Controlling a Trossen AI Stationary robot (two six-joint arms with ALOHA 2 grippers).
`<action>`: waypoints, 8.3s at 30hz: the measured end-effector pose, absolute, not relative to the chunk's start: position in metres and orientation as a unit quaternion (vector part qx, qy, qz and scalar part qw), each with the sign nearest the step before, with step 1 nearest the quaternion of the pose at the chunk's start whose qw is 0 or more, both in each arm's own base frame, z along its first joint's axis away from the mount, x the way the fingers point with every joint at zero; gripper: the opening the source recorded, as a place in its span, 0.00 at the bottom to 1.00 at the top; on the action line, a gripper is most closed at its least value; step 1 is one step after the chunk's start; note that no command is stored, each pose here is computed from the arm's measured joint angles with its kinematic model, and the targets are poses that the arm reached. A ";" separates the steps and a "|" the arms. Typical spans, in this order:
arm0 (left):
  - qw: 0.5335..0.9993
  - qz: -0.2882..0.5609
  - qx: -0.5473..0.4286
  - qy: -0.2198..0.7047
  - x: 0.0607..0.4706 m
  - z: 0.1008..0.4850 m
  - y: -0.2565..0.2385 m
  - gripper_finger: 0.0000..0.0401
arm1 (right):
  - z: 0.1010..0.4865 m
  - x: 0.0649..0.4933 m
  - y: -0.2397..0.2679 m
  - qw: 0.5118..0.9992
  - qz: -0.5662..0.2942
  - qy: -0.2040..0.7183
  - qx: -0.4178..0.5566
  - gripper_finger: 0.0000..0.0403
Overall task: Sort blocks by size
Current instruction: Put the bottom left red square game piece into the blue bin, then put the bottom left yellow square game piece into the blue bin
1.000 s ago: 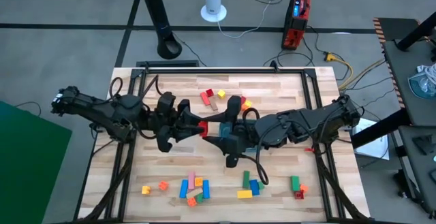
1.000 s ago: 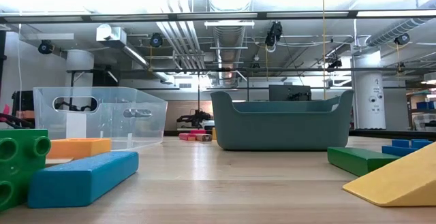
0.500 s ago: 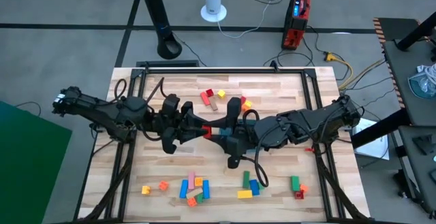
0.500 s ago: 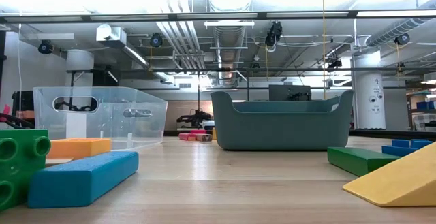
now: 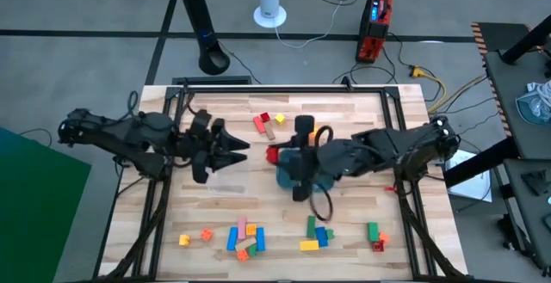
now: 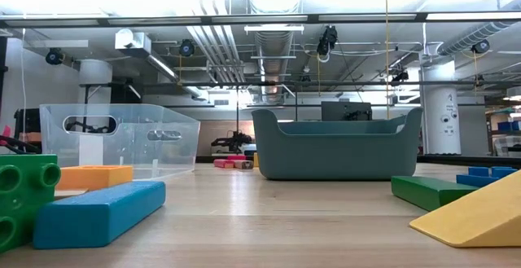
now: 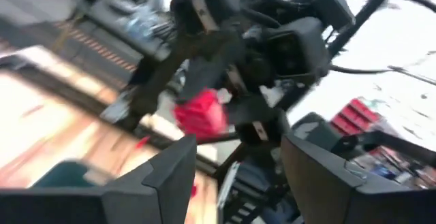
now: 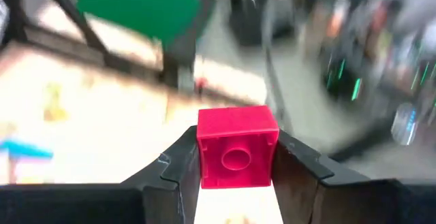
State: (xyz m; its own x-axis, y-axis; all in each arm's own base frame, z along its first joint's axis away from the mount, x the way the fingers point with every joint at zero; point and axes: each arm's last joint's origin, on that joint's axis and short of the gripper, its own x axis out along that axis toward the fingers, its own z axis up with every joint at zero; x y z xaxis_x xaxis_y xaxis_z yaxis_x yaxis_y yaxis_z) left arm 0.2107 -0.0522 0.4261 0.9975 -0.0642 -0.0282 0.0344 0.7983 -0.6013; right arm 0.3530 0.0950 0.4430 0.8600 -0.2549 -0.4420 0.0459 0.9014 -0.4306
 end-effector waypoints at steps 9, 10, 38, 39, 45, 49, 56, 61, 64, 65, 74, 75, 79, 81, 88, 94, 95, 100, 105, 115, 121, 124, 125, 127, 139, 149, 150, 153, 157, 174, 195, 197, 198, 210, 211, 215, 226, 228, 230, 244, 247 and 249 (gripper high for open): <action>0.874 0.097 -0.429 0.208 0.181 0.390 -0.045 0.50 | 0.341 0.346 0.052 0.824 -0.161 0.541 -0.052 0.35; 0.859 0.109 -0.443 0.233 0.180 0.385 -0.045 0.50 | 0.328 0.346 0.051 0.814 -0.162 0.555 -0.053 0.35; 0.570 0.293 -0.557 0.529 0.144 0.314 -0.161 0.50 | 0.288 0.349 0.040 0.849 -0.126 0.510 0.045 0.66; 0.552 0.310 -0.555 0.539 0.143 0.310 -0.167 0.50 | 0.289 0.350 0.040 0.853 -0.126 0.504 0.047 0.67; 0.511 0.378 -0.524 0.567 0.143 0.284 -0.192 0.50 | 0.293 0.358 0.041 0.875 -0.114 0.468 0.054 0.68; 0.509 0.400 -0.513 0.564 0.147 0.263 -0.199 0.50 | 0.293 0.359 0.041 0.877 -0.105 0.464 0.058 0.67; 0.508 0.395 -0.507 0.574 0.140 0.213 -0.204 0.50 | 0.293 0.359 0.042 0.876 -0.097 0.468 0.063 0.66; 0.494 0.421 -0.485 0.586 0.135 0.193 -0.202 0.50 | 0.293 0.359 0.042 0.874 -0.098 0.470 0.071 0.68; 0.504 0.419 -0.482 0.581 0.135 0.188 -0.203 0.50 | 0.293 0.359 0.042 0.874 -0.101 0.469 0.076 0.69; 0.505 0.417 -0.482 0.582 0.135 0.187 -0.205 0.50 | 0.293 0.359 0.042 0.874 -0.101 0.469 0.076 0.69; 0.512 0.415 -0.452 0.601 0.130 0.173 -0.216 0.50 | 0.293 0.359 0.042 0.874 -0.100 0.469 0.076 0.66; 0.514 0.417 -0.448 0.602 0.131 0.172 -0.217 0.50 | 0.293 0.359 0.042 0.874 -0.100 0.469 0.076 0.66; 0.516 0.422 -0.438 0.603 0.131 0.166 -0.219 0.50 | 0.293 0.359 0.042 0.874 -0.100 0.469 0.076 0.68; 0.517 0.424 -0.435 0.603 0.132 0.164 -0.220 0.50 | 0.293 0.359 0.042 0.874 -0.100 0.469 0.076 0.68; 0.524 0.413 -0.441 0.600 0.136 0.158 -0.226 0.50 | 0.293 0.359 0.042 0.874 -0.101 0.469 0.076 0.69; 0.525 0.395 -0.457 0.599 0.136 0.156 -0.235 0.50 | 0.293 0.359 0.042 0.874 -0.101 0.469 0.076 0.66; 0.525 0.395 -0.458 0.598 0.135 0.156 -0.235 0.50 | 0.293 0.359 0.042 0.874 -0.101 0.469 0.076 0.66; 0.527 0.397 -0.455 0.599 0.133 0.154 -0.236 0.50 | 0.293 0.359 0.042 0.874 -0.101 0.469 0.076 0.66; 0.528 0.400 -0.456 0.595 0.131 0.151 -0.234 0.48 | 0.293 0.359 0.042 0.875 -0.104 0.466 0.074 0.68; 0.528 0.399 -0.450 0.600 0.128 0.142 -0.229 0.31 | 0.293 0.360 0.042 0.876 -0.104 0.465 0.074 0.64; 0.545 0.385 -0.450 0.593 0.131 0.148 -0.233 0.19 | 0.293 0.360 0.042 0.876 -0.104 0.465 0.074 0.63; 0.563 0.374 -0.449 0.585 0.136 0.155 -0.235 0.19 | 0.293 0.359 0.042 0.876 -0.104 0.465 0.074 0.63; 0.569 0.373 -0.447 0.581 0.138 0.158 -0.235 0.19 | 0.294 0.359 0.042 0.876 -0.104 0.465 0.074 0.63; 0.576 0.376 -0.446 0.573 0.143 0.165 -0.235 0.21 | 0.295 0.358 0.042 0.877 -0.104 0.463 0.074 0.64; 0.659 0.329 -0.444 0.510 0.175 0.218 -0.220 0.21 | 0.310 0.350 0.040 0.888 -0.098 0.443 0.075 0.61; 0.861 0.222 -0.375 0.262 0.194 0.329 -0.166 0.22 | 0.350 0.344 0.048 0.943 -0.017 0.327 0.053 0.64; 0.872 0.214 -0.366 0.243 0.193 0.341 -0.159 0.22 | 0.355 0.345 0.051 0.951 0.000 0.307 0.042 0.64; 0.886 0.195 -0.375 0.190 0.188 0.374 -0.137 0.22 | 0.369 0.347 0.063 0.970 0.035 0.242 -0.002 0.65; 0.887 0.172 -0.412 0.119 0.180 0.404 -0.111 0.22 | 0.383 0.349 0.078 0.984 0.034 0.164 -0.062 0.63; 0.915 0.012 -0.404 -0.003 0.215 0.421 -0.092 0.22 | 0.433 0.346 0.094 0.980 -0.021 0.006 -0.200 0.74; 0.907 -0.059 -0.416 0.000 0.269 0.410 -0.078 0.22 | 0.421 0.352 0.103 0.968 -0.006 0.036 -0.248 0.69; 0.907 -0.060 -0.416 0.000 0.270 0.411 -0.078 0.22 | 0.421 0.352 0.104 0.967 -0.006 0.038 -0.252 0.67; 0.907 -0.060 -0.416 -0.001 0.271 0.411 -0.078 0.22 | 0.420 0.352 0.104 0.967 -0.006 0.039 -0.253 0.65; 0.908 -0.058 -0.416 -0.002 0.272 0.411 -0.077 0.23 | 0.418 0.352 0.103 0.964 -0.003 0.049 -0.261 0.39; 0.908 -0.057 -0.416 -0.002 0.272 0.411 -0.077 0.24 | 0.418 0.352 0.103 0.964 -0.002 0.050 -0.261 0.37; 0.908 -0.055 -0.415 0.002 0.272 0.410 -0.076 0.26 | 0.418 0.352 0.104 0.964 -0.001 0.051 -0.262 0.33; 0.909 -0.051 -0.413 0.008 0.272 0.408 -0.076 0.25 | 0.417 0.352 0.103 0.965 -0.013 0.055 -0.254 0.39; 0.910 -0.048 -0.412 0.015 0.271 0.408 -0.075 0.26 | 0.416 0.351 0.103 0.963 -0.023 0.066 -0.259 0.37; 0.912 -0.040 -0.408 0.028 0.268 0.406 -0.074 0.27 | 0.414 0.350 0.102 0.962 -0.027 0.081 -0.258 0.34; 0.916 0.002 -0.395 0.074 0.257 0.401 -0.062 0.31 | 0.401 0.337 0.093 0.953 -0.085 0.183 -0.228 0.34; 0.916 0.012 -0.390 0.094 0.247 0.401 -0.058 0.31 | 0.389 0.331 0.085 0.943 -0.101 0.250 -0.194 0.34; 0.916 0.019 -0.386 0.108 0.239 0.401 -0.056 0.31 | 0.378 0.328 0.080 0.934 -0.118 0.298 -0.157 0.36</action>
